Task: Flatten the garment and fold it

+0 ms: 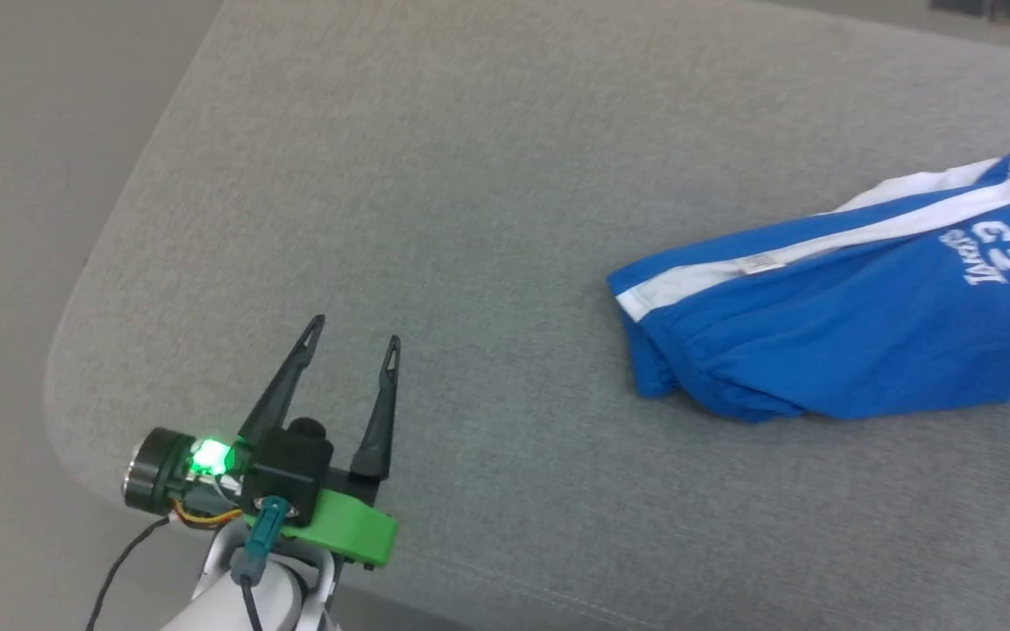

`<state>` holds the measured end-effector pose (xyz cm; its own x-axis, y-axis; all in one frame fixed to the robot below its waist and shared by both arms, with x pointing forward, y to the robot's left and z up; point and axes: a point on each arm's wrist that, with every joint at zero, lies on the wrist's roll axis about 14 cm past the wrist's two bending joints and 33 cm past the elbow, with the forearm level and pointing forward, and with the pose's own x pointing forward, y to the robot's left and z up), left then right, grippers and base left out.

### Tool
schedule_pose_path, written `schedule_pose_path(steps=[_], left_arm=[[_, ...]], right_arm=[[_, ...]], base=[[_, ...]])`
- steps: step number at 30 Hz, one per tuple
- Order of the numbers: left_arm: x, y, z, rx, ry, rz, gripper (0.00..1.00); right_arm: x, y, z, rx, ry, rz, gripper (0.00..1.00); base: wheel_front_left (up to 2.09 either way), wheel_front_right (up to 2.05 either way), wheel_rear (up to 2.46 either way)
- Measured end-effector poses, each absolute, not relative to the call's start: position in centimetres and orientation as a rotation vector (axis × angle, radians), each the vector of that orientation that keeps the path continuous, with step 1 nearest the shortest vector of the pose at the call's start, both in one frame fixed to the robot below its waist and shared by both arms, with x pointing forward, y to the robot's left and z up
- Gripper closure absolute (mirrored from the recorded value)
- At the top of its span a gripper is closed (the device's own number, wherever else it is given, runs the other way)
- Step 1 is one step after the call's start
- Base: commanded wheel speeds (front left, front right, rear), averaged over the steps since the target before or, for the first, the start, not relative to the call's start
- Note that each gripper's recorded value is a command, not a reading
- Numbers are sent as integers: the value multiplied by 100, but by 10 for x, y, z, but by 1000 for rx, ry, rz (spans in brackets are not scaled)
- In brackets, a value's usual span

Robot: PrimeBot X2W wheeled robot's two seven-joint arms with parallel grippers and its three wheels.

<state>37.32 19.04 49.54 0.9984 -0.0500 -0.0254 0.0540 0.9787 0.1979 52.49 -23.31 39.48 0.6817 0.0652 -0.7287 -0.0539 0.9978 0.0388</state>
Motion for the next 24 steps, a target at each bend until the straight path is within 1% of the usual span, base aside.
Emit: schedule_pose_path(steps=[2,4,8,12,13,14,15,20,24], left_arm=[[373,192,490,196,37,-43,0],[372,194,486,198,50,-38,0],[372,199,481,197,69,-17,0],[372,203,479,217,72,-5,0],[373,203,479,217,73,-6,0],[373,203,478,215,74,-9,0],[374,202,478,214,73,-12,0],[377,197,479,205,64,-28,0],[377,195,483,203,48,-42,0]], right_arm=[[525,-232,381,38,871,52,0],[524,-224,369,28,920,67,0],[528,-209,359,31,955,105,0],[529,-193,356,23,958,157,0],[529,-192,356,16,957,165,12],[528,-192,357,11,955,173,69],[528,-191,357,9,952,178,100],[526,-189,362,40,902,175,100],[524,-194,372,84,844,146,100]], base=[[0,0,0],[0,0,0],[0,0,0],[0,0,0],[0,0,0],[0,0,0],[0,0,0],[0,0,0],[0,0,0]])
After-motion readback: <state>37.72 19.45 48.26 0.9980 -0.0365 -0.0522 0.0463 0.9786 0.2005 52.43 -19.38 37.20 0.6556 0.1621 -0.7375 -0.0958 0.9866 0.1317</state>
